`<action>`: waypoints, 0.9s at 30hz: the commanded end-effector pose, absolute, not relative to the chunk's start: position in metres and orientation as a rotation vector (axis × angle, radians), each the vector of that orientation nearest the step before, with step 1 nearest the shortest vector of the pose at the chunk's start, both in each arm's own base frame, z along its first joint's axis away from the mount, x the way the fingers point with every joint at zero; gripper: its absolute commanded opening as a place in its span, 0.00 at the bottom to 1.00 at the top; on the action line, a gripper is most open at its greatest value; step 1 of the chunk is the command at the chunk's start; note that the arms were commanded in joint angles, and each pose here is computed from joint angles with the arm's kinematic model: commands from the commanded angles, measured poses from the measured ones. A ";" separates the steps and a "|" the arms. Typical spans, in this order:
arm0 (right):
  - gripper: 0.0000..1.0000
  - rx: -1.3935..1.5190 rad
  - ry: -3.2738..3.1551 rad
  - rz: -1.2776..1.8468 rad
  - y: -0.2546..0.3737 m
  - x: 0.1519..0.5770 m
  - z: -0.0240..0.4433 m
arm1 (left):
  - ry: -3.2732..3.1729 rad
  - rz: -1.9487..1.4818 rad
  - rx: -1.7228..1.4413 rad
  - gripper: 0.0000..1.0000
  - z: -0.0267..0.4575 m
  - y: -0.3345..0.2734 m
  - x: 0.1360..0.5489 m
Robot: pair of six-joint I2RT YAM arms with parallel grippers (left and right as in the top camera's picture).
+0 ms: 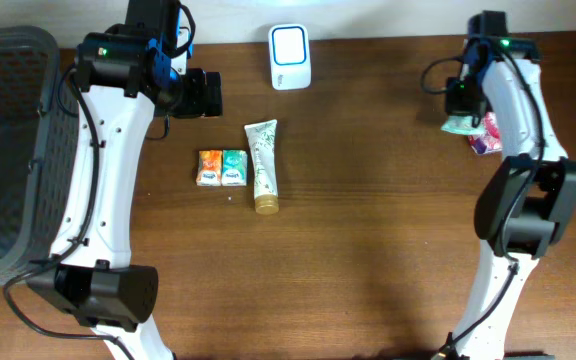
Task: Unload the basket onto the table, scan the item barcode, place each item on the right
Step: 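Place the green packet beside the purple pack on the right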
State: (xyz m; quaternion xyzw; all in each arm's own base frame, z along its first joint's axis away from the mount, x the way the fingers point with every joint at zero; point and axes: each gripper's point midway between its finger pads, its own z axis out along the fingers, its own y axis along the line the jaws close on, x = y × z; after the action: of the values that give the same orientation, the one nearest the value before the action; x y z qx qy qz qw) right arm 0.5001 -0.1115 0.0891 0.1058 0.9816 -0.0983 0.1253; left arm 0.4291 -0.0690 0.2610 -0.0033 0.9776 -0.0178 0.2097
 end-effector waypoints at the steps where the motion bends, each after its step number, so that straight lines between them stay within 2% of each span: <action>1: 0.04 0.631 2.791 -0.274 -0.151 0.488 0.097 | 2.706 -0.040 -0.016 0.99 0.265 -0.066 0.430; 5: 0.04 1.321 2.516 -0.129 -0.210 0.454 0.122 | 2.706 -0.040 -0.016 0.99 0.265 -0.066 0.430; 7: 0.04 1.592 2.424 -0.106 -0.231 0.429 0.116 | 2.706 -0.040 -0.016 0.99 0.265 -0.066 0.430; 9: 0.04 1.742 2.384 -0.104 -0.247 0.407 0.108 | 2.705 -0.040 -0.016 0.99 0.265 -0.066 0.430; 12: 0.05 1.787 2.405 -0.095 -0.248 0.396 0.094 | 2.706 -0.040 -0.016 0.99 0.265 -0.066 0.430; 17: 0.10 1.754 2.431 -0.049 -0.234 0.406 0.074 | 2.706 -0.040 -0.016 0.99 0.265 -0.066 0.430; 19: 0.33 1.729 2.446 0.133 -0.213 0.421 0.073 | 2.706 -0.040 -0.016 0.99 0.265 -0.066 0.430; 21: 0.33 1.720 2.449 0.176 -0.208 0.425 0.073 | 2.706 -0.040 -0.016 0.99 0.265 -0.066 0.430; 24: 0.52 1.724 2.460 0.173 -0.206 0.420 0.078 | 2.705 -0.040 -0.016 0.99 0.265 -0.066 0.430; 27: 0.58 1.635 2.438 0.161 -0.209 0.424 0.107 | 2.705 -0.040 -0.016 0.99 0.265 -0.066 0.430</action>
State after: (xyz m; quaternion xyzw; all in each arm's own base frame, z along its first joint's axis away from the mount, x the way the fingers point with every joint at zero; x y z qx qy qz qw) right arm 0.4144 -0.2092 0.0559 0.5728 0.8173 0.0477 0.0408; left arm 0.4291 -0.0690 0.2610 -0.0033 0.9776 -0.0178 0.2097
